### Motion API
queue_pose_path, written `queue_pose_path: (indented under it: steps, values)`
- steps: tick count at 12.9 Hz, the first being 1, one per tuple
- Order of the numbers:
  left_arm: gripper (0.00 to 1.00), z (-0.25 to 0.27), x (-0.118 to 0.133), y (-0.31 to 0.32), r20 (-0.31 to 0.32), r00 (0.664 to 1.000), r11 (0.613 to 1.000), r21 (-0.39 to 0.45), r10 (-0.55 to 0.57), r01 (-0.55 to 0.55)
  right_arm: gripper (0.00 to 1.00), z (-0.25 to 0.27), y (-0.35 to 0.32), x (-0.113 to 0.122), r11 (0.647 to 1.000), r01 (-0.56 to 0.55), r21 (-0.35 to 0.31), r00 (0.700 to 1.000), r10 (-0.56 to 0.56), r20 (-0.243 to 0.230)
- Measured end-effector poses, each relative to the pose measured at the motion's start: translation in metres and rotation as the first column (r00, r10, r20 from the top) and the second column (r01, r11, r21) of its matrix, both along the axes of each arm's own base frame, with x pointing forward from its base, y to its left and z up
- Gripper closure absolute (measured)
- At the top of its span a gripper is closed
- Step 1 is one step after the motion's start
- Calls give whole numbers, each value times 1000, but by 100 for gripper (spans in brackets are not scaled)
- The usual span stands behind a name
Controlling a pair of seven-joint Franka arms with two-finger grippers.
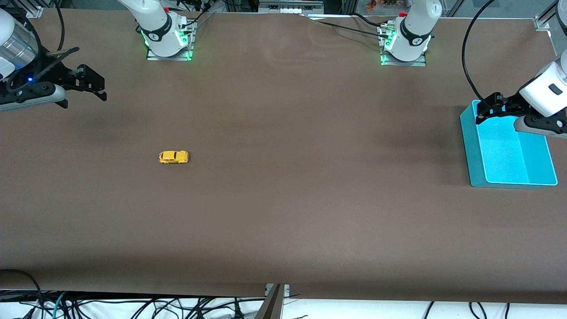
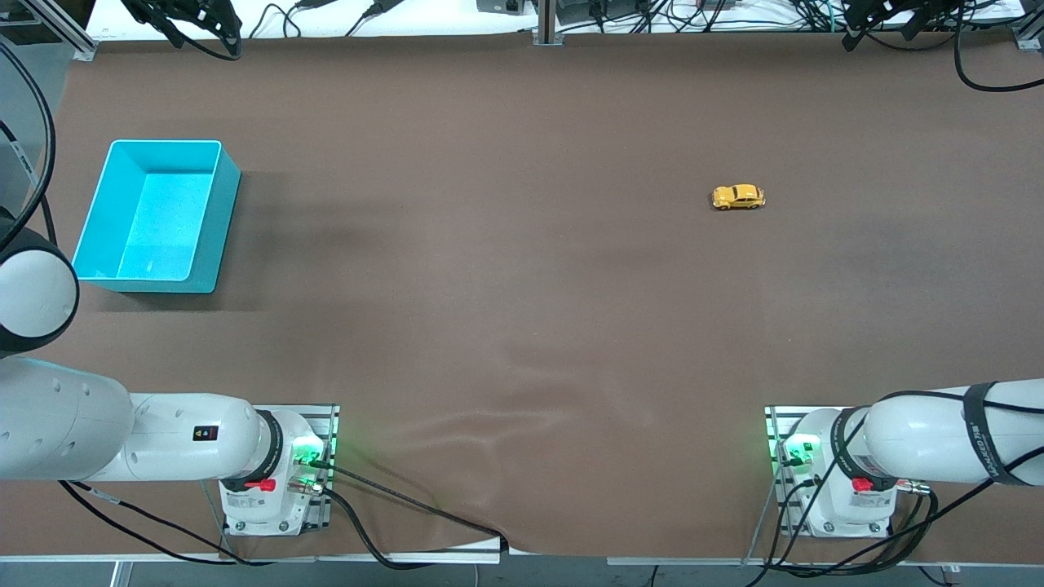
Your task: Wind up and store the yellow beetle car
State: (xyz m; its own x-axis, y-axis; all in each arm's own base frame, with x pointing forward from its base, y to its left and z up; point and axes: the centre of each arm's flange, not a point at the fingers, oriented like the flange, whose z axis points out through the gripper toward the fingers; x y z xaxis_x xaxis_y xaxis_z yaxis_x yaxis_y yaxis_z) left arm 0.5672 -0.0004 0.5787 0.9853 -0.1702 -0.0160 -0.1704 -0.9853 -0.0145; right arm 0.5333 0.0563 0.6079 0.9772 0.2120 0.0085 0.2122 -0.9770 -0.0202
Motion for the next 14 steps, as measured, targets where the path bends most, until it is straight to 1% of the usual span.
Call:
queue_pose_path:
  steps: [6,14]
  values:
    - [0,0,0,0,0,1000,1000,0,0,0,0,-2,0,-1,1000,0,0,1000,0,-12]
    - [0,0,0,0,0,1000,1000,0,-3,3,0,-3,0,-1,1000,0,1,1000,0,-15]
